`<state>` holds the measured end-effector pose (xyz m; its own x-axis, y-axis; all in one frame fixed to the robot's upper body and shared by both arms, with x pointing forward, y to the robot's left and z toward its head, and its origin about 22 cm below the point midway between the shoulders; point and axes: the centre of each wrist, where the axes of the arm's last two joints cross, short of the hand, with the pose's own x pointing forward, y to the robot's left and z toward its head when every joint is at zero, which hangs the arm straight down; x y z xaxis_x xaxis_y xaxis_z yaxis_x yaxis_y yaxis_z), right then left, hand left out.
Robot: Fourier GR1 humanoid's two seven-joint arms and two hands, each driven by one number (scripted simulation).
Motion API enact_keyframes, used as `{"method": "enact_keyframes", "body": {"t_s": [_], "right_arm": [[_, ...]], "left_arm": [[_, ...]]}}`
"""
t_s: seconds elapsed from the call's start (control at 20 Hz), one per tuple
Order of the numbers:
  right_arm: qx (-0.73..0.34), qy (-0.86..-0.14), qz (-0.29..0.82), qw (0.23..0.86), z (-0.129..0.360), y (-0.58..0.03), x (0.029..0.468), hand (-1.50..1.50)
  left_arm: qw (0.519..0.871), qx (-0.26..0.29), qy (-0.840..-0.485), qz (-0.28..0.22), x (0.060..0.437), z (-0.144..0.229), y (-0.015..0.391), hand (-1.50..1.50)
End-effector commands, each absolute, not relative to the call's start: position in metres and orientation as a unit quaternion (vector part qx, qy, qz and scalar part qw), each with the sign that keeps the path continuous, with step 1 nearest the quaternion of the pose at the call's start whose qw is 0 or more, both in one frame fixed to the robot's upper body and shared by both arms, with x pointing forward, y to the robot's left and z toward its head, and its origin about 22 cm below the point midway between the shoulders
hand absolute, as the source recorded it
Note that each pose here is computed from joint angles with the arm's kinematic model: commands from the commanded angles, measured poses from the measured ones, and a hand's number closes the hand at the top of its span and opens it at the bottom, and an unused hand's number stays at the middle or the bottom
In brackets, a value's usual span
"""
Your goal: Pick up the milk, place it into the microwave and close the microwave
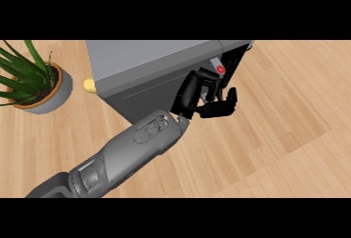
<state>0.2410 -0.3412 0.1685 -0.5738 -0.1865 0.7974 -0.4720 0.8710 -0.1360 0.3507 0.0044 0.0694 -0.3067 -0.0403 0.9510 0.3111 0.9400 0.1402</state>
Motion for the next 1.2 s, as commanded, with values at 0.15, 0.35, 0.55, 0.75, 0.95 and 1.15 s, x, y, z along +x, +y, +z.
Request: {"method": "enact_keyframes", "body": {"t_s": [0.15, 0.35, 0.55, 0.75, 0.95, 1.15], "right_arm": [[0.197, -0.866, 0.171, 0.426, 0.174, -0.345, 0.244, -1.5], [0.199, -0.872, 0.171, 0.413, 0.184, -0.349, 0.246, -1.5], [0.202, -0.869, 0.173, 0.417, 0.185, -0.35, 0.248, -1.5], [0.208, -0.87, 0.165, 0.416, 0.189, -0.351, 0.249, -1.5], [0.199, -0.873, 0.157, 0.417, 0.192, -0.358, 0.247, -1.5], [0.18, -0.881, 0.153, 0.411, 0.201, -0.369, 0.243, -1.5]], "left_arm": [[0.566, -0.094, -0.802, -0.166, 0.356, 0.09, -0.02, 1.5], [0.565, -0.087, -0.805, -0.161, 0.356, 0.09, -0.019, 1.5], [0.565, -0.089, -0.806, -0.152, 0.356, 0.093, -0.021, 1.5], [0.565, -0.089, -0.807, -0.147, 0.354, 0.092, -0.021, 1.5], [0.633, 0.004, -0.773, -0.029, 0.37, 0.072, 0.003, 1.5], [0.641, 0.015, -0.767, -0.037, 0.374, 0.065, 0.01, 1.5]]}}
